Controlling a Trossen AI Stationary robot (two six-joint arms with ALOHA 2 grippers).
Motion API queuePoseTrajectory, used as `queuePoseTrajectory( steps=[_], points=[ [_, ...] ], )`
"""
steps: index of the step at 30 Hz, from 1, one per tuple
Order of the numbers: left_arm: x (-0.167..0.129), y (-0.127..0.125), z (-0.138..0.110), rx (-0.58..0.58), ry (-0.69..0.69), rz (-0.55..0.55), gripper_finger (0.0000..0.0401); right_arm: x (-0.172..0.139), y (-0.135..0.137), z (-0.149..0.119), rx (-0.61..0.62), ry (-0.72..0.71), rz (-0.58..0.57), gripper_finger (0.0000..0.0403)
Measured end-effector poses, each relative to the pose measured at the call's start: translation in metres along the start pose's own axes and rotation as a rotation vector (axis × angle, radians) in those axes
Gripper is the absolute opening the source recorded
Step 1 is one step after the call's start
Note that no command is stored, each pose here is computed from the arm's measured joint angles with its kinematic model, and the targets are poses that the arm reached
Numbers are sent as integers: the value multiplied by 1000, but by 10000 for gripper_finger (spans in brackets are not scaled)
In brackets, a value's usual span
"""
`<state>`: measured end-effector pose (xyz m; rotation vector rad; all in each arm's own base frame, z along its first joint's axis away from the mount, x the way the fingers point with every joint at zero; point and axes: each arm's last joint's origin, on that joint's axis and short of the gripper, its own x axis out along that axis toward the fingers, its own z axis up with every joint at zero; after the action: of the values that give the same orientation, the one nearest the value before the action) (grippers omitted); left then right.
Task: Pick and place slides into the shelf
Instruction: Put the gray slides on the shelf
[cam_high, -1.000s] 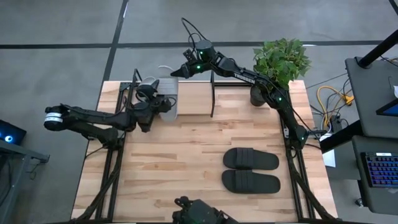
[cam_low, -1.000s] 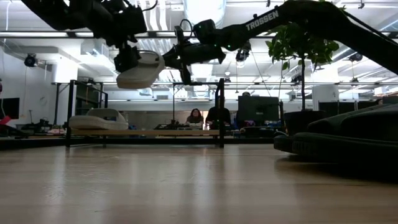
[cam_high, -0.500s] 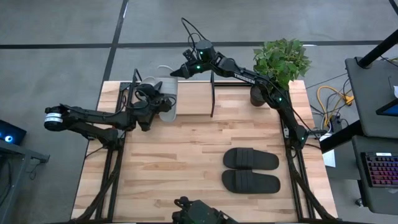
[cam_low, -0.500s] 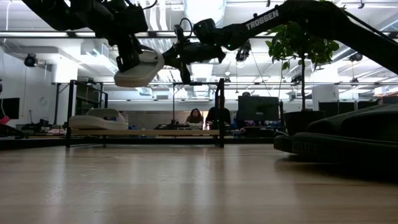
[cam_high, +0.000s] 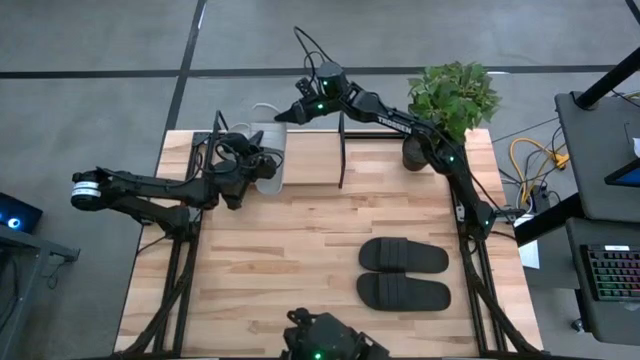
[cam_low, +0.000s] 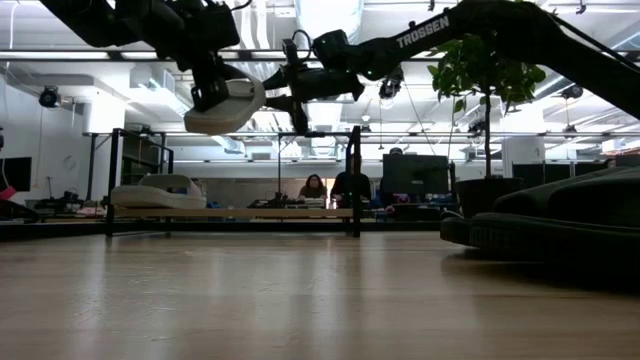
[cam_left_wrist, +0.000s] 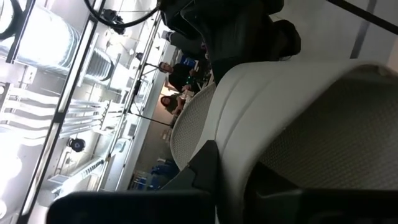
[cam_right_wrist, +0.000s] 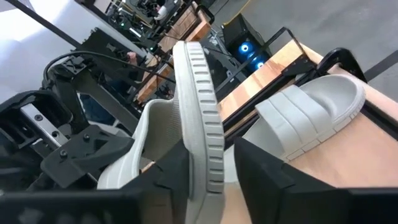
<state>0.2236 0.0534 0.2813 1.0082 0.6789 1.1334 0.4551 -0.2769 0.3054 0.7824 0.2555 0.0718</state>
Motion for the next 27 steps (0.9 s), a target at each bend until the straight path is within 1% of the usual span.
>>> queuePoseTrajectory(
  steps=[4,8,13,16,18,20,24,27],
  points=[
    [0,1,0,-11,5,4,1,-16,3,12,-50,-21,1,138],
    [-1,4,-1,-66,4,8,1,-38,14,27,-102,-68,-8,149],
    [-2,9,-3,-120,0,14,1,-56,40,39,-216,-106,6,150],
    [-1,9,-6,-159,-11,-5,0,-69,60,43,-258,-116,15,145],
    [0,9,-9,-211,-36,-39,0,-74,74,44,-276,-119,25,142],
    [2,7,-13,-236,-66,-95,0,-77,87,42,-306,-106,31,139],
    [9,0,-23,-202,-12,-145,0,-80,114,34,-369,-64,48,132],
    [15,-1,-28,-221,-5,-171,0,-83,133,28,-419,-38,61,129]
  ],
)
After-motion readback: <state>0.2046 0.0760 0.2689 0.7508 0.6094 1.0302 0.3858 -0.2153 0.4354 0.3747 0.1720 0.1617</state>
